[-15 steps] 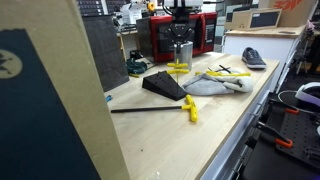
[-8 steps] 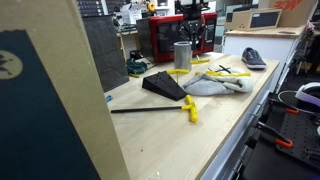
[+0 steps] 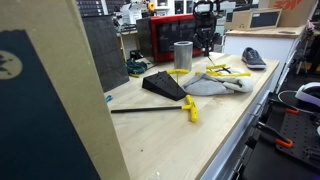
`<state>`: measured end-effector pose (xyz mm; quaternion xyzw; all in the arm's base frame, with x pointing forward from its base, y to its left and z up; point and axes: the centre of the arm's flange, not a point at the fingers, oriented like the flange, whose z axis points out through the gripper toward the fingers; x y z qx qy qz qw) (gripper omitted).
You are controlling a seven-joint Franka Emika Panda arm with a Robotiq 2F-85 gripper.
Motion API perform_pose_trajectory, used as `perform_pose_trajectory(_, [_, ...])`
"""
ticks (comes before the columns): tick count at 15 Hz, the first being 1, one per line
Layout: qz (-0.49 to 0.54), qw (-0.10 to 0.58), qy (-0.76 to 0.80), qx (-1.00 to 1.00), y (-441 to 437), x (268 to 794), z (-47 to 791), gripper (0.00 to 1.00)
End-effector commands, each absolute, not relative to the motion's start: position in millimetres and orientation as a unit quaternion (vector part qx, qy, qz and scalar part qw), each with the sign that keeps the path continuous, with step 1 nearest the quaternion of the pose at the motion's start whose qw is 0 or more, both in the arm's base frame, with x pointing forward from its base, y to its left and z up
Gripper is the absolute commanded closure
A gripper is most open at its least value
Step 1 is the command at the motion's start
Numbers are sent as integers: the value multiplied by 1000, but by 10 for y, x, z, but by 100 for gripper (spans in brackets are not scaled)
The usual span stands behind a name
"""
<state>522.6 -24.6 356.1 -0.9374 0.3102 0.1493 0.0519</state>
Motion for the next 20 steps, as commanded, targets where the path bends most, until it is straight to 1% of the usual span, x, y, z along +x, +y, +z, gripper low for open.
perform_pose_trajectory(1, [175,69,312,-931,-553,4944,3436,99])
perform_pose_trajectory(5, [186,53,330,-924,-965,4781,3318,99])
perform_pose_trajectory(7, [186,60,342,-919,-1071,4749,3236,99])
perform_pose_trajectory(8, [187,58,349,-916,-1102,4736,3214,78])
perform_pose_trajectory(9, [187,57,351,-916,-1119,4723,3200,70])
perform_pose_trajectory(11, [179,61,355,-916,-1105,4703,3206,57])
perform_pose_trajectory(12, [170,63,354,-918,-1074,4706,3238,48])
perform_pose_trajectory(14, [161,58,345,-923,-993,4727,3276,34])
perform_pose_trajectory(15, [156,57,340,-926,-946,4737,3301,26])
perform_pose_trajectory(18, [133,23,298,-945,-626,4803,3422,4])
perform_pose_trajectory(19, [126,6,274,-953,-489,4835,3452,1])
perform_pose_trajectory(20, [120,-7,252,-960,-353,4868,3478,0])
